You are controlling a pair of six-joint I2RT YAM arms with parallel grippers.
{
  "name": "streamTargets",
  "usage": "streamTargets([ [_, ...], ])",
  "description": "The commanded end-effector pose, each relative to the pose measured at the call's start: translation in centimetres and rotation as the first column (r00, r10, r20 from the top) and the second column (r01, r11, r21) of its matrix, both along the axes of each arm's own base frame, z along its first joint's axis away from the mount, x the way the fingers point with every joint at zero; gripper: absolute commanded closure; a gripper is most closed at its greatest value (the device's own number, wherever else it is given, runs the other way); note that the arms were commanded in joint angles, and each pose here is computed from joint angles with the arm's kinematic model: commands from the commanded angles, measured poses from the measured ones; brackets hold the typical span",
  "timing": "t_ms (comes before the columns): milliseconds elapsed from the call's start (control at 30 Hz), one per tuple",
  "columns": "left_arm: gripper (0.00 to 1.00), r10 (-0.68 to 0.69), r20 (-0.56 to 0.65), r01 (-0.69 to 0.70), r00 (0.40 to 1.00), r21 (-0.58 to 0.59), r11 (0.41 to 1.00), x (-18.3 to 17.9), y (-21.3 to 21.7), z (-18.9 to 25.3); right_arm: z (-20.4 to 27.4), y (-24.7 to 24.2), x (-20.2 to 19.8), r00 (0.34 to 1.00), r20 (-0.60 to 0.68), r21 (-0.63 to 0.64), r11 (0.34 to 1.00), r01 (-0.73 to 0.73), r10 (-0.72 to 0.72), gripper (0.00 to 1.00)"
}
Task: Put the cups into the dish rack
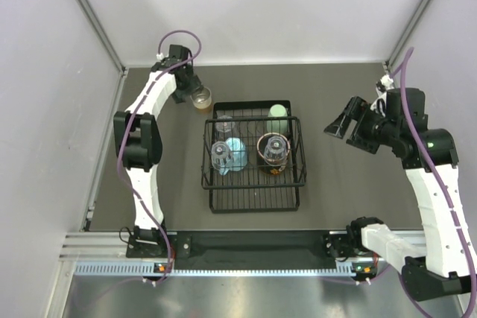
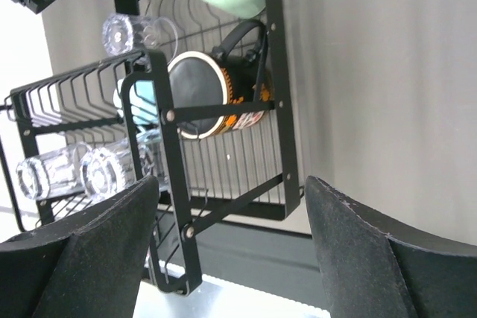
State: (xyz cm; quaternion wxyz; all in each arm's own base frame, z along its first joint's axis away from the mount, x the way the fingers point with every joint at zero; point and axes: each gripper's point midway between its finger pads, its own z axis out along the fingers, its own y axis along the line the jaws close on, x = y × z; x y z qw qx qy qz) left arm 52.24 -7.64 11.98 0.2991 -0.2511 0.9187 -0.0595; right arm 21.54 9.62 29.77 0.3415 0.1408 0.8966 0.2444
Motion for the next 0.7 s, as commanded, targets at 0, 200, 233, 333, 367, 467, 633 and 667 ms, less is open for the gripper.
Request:
streamTargets([
  [0,0.33,0.026,0.052,-0.026,0.998,0.000,1.000,1.7,0.2,0.3,1.1,-1.1,0.3,0.999,0.033,-0.043,0.999,0.026,-0.024,0.21],
  [200,0.50,0.021,0.009,-0.021,1.000,-0.008,1.000,1.3,-0.1,-1.7,0.5,-1.7,-0.2,0.999,0.015,-0.068,0.997,0.044,-0.043,0.16],
  [233,0.52,0.017,0.004,-0.017,1.000,-0.008,1.000,1.3,-0.1,-1.9,0.3,-1.6,-0.2,0.999,0.007,-0.067,0.997,0.041,-0.041,0.14],
  [333,0.63,0.007,0.003,-0.006,1.000,-0.018,1.000,1.4,-0.4,-2.0,-0.2,-1.8,-0.1,0.998,-0.015,-0.068,0.996,0.057,-0.058,0.00],
  [367,0.67,0.005,0.005,-0.005,1.000,-0.020,1.000,1.4,-0.4,-1.9,-0.2,-2.0,0.0,0.997,-0.018,-0.072,0.994,0.077,-0.078,0.00],
  [467,0.78,-0.004,0.022,0.005,1.000,-0.030,1.000,1.6,-0.7,-1.3,0.1,-2.7,0.0,0.992,-0.032,-0.089,0.989,0.122,-0.125,0.00],
  [633,1.00,-0.031,0.056,0.033,0.998,-0.037,0.999,2.2,-1.1,0.4,-0.1,-4.5,-0.3,0.974,-0.040,-0.148,0.965,0.215,-0.223,0.00],
  [667,1.00,-0.034,0.071,0.036,0.997,-0.037,0.999,2.4,-1.0,1.2,0.0,-5.0,-0.4,0.971,-0.043,-0.173,0.959,0.224,-0.235,0.00],
])
